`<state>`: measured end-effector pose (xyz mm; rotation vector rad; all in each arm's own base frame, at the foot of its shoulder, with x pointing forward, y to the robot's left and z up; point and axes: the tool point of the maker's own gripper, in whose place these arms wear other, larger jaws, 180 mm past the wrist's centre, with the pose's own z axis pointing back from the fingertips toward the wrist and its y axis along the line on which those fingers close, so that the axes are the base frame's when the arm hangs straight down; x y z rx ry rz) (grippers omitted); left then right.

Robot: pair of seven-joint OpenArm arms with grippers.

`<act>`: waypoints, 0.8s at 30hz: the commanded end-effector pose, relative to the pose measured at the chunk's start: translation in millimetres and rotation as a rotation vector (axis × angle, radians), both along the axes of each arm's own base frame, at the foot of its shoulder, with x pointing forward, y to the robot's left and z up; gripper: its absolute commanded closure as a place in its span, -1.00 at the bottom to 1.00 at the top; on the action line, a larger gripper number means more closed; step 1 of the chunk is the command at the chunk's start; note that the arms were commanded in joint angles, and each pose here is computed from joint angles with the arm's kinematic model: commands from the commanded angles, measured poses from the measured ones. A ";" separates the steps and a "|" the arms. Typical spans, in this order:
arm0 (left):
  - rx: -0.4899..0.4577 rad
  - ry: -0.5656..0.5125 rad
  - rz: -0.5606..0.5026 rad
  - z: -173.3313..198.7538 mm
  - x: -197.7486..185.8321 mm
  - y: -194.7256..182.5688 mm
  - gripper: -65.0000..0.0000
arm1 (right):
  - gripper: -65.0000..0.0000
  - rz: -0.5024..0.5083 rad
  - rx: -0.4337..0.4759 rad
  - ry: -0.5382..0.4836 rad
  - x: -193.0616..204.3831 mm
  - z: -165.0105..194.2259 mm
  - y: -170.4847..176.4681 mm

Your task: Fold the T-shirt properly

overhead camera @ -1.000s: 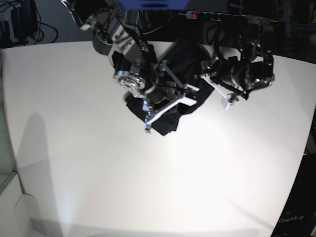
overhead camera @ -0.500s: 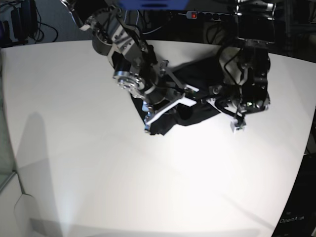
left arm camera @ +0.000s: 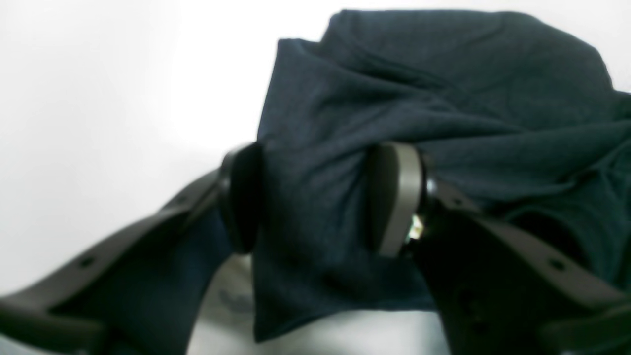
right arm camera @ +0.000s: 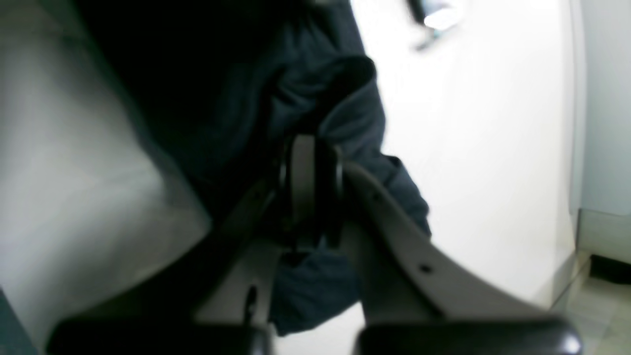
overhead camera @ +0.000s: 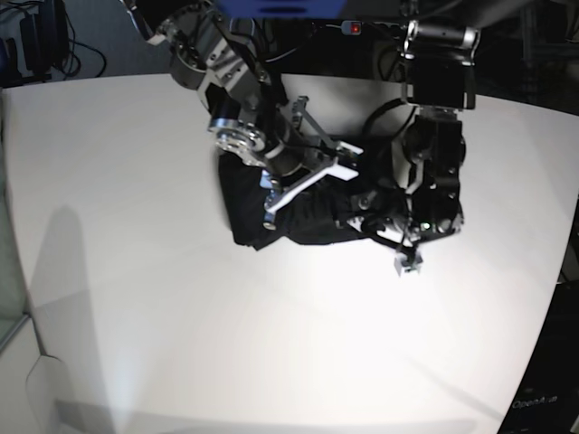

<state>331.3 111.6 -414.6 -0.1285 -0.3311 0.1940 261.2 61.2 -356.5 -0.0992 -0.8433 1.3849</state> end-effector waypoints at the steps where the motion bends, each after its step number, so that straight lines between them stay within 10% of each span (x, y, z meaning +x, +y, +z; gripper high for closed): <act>1: -0.020 -0.066 -0.004 19.9 18.6 -6.5 -0.02 | 1.00 -0.001 0.038 -0.030 6.0 11.8 6.0; 16: -0.030 -0.278 -0.015 98.1 30.1 -8.4 -0.02 | 1.00 -0.001 0.036 -0.031 6.5 11.9 5.5; 24: 0.051 -0.235 0.132 80.4 -5.7 64.1 -0.02 | 1.00 0.000 0.039 -0.041 9.7 14.8 6.2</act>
